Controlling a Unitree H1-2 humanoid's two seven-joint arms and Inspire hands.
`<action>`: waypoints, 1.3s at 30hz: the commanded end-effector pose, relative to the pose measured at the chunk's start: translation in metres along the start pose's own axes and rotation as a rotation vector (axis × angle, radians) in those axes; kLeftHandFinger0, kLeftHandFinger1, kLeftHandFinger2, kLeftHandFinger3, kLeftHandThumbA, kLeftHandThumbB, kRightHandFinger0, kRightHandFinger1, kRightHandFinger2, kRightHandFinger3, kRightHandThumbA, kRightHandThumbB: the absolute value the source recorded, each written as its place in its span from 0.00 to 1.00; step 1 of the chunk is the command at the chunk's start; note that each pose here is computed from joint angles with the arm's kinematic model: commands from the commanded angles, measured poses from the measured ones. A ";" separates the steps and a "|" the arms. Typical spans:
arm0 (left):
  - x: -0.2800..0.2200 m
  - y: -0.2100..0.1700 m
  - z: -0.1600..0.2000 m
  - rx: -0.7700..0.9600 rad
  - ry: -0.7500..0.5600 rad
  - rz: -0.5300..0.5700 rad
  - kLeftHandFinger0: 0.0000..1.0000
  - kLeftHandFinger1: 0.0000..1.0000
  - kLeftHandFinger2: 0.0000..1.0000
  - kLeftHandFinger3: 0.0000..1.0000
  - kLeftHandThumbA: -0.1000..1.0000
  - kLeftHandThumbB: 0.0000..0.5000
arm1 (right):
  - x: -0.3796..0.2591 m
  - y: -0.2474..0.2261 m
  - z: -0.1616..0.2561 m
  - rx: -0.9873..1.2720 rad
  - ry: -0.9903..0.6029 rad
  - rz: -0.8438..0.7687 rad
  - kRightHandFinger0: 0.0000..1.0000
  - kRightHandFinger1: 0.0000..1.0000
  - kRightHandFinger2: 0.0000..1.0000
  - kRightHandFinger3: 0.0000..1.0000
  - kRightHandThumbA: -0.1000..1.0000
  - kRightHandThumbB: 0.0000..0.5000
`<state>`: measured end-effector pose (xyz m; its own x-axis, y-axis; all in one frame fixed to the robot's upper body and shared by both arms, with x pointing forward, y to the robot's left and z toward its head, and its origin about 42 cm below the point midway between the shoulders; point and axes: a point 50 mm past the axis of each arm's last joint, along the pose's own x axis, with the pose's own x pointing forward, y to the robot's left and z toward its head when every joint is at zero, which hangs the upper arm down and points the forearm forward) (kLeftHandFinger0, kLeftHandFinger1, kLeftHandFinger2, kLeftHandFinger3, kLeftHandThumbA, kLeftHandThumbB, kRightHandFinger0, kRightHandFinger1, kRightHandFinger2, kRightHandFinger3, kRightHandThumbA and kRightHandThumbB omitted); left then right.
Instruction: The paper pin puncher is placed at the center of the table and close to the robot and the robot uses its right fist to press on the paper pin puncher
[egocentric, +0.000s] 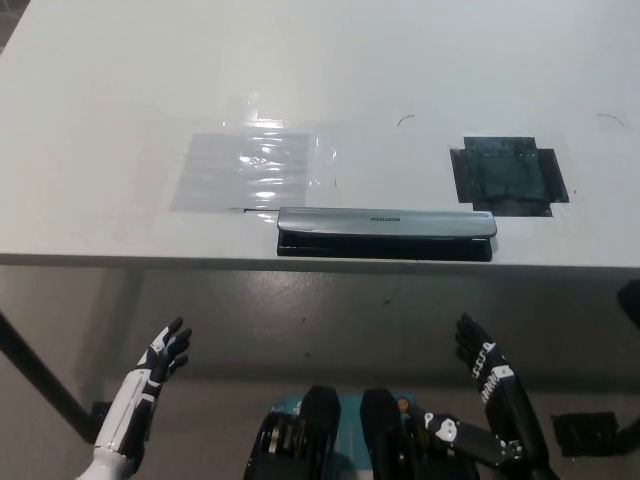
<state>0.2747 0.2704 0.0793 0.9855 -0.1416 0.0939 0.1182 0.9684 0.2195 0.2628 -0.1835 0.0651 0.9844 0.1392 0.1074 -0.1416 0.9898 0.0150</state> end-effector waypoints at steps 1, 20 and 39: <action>0.012 -0.005 0.013 -0.012 -0.077 -0.042 1.00 1.00 1.00 1.00 1.00 0.36 | -0.002 -0.004 0.013 0.013 -0.096 -0.042 1.00 1.00 1.00 1.00 1.00 0.30; 0.030 -0.008 0.017 0.006 -0.102 -0.051 1.00 1.00 1.00 1.00 1.00 0.30 | 0.052 -0.004 0.170 0.170 -0.542 -0.126 0.23 0.22 0.26 0.33 1.00 0.48; 0.032 -0.006 0.019 0.006 -0.112 -0.046 1.00 1.00 1.00 1.00 1.00 0.32 | 0.221 0.072 0.340 0.244 -0.559 0.154 0.00 0.00 0.00 0.00 1.00 0.38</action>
<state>0.2941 0.2571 0.0874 0.9746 -0.1902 0.1187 0.1604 0.9614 0.2236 0.4043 -0.1318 0.3887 0.7070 0.1164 0.6975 -0.2700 0.9561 0.1141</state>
